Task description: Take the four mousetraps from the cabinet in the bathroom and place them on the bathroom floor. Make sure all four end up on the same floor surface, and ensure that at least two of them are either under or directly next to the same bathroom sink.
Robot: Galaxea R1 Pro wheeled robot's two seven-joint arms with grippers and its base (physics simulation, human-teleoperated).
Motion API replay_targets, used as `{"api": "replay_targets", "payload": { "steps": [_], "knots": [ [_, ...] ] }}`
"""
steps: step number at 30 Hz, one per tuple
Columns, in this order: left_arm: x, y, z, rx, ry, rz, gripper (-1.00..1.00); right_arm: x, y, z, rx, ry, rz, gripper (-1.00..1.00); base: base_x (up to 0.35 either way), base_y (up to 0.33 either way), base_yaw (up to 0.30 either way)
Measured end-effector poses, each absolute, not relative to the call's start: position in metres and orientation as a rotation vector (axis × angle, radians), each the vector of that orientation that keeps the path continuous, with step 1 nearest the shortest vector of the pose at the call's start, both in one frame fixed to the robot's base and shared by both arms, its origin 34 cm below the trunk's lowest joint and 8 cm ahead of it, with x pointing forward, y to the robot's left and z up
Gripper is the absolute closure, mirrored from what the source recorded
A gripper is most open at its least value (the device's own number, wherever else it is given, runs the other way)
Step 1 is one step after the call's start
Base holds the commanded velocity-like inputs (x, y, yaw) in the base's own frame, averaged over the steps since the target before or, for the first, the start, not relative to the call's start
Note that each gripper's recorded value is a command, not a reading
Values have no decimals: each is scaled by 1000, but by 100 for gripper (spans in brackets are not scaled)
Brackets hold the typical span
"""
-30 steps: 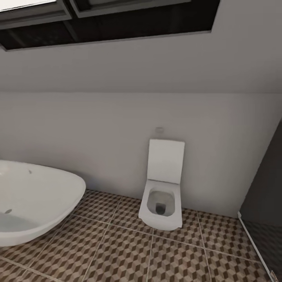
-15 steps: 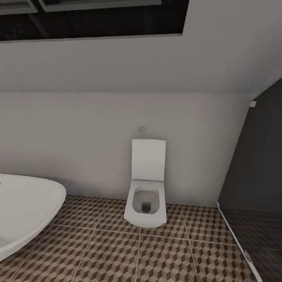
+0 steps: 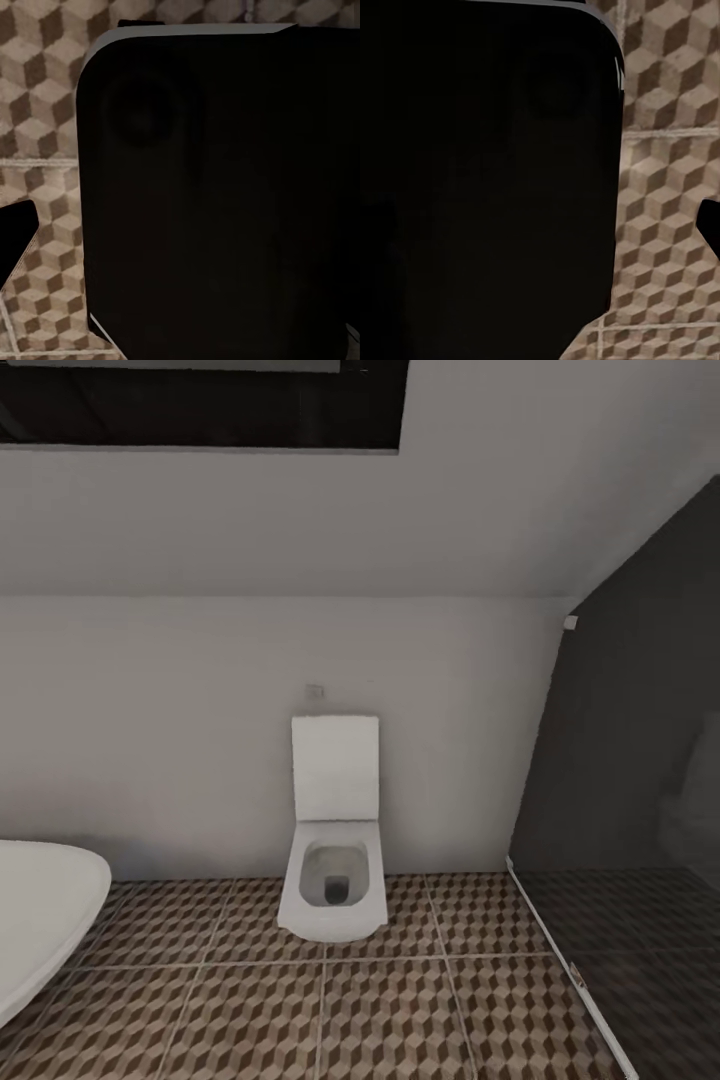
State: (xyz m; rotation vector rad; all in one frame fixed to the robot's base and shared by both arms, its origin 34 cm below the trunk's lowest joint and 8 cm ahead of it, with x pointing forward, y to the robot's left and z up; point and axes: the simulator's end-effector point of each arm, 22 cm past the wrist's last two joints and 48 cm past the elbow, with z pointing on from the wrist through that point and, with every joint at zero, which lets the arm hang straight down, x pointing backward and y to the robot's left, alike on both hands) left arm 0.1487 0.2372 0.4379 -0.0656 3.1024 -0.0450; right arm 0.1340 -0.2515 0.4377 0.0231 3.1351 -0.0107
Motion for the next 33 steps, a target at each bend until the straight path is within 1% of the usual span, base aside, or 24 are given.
{"api": "replay_targets", "payload": {
  "steps": [33],
  "knots": [
    [149,236,438,-66,3103,-47,-100,134,-251,438,23,3135,-11,-100,0,0,-290]
  ]
}}
